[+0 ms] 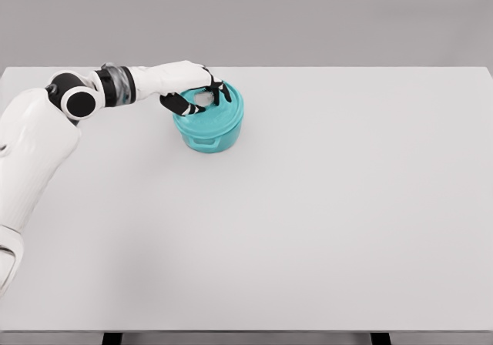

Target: Cover the pot with left arm

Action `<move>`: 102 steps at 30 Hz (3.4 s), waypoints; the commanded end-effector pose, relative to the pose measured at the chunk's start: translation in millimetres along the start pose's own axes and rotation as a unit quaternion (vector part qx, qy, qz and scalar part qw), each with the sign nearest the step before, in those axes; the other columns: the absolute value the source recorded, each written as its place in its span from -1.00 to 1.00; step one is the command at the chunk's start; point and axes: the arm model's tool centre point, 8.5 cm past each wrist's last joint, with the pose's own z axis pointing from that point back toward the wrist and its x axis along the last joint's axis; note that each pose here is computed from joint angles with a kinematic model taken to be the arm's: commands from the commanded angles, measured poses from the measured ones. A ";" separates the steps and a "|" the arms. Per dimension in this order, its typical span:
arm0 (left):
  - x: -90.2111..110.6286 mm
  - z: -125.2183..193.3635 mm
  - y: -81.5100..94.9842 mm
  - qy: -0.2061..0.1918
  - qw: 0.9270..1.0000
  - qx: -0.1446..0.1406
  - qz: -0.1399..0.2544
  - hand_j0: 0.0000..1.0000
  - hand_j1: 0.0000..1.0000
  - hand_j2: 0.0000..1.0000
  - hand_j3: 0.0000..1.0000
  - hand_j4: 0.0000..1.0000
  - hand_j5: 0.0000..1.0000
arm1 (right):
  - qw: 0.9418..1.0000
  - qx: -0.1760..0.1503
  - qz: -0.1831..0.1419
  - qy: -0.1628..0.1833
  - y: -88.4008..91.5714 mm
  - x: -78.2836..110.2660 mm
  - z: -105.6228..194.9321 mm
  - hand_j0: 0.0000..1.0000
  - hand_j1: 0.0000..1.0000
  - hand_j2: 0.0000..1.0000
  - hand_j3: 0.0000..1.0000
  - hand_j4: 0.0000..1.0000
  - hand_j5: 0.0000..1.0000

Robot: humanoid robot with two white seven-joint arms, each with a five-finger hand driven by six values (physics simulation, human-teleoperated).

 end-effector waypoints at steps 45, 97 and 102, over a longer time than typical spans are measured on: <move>-0.4 -4.7 -0.4 0.000 1.000 -0.007 0.002 0.89 0.89 0.89 0.89 0.89 0.89 | 1.000 0.000 0.000 -0.001 0.0 1.3 0.0 1.00 1.00 1.00 1.00 1.00 1.00; 6.9 -1.5 22.4 -0.008 1.000 0.014 -0.016 1.00 1.00 1.00 1.00 1.00 1.00 | 1.000 0.000 0.000 0.000 0.1 -0.2 0.0 1.00 1.00 1.00 1.00 1.00 1.00; 10.0 -0.1 27.3 -0.013 0.999 0.019 -0.022 1.00 1.00 1.00 1.00 1.00 1.00 | 1.000 0.000 0.000 0.000 0.0 0.3 0.0 1.00 1.00 1.00 1.00 1.00 1.00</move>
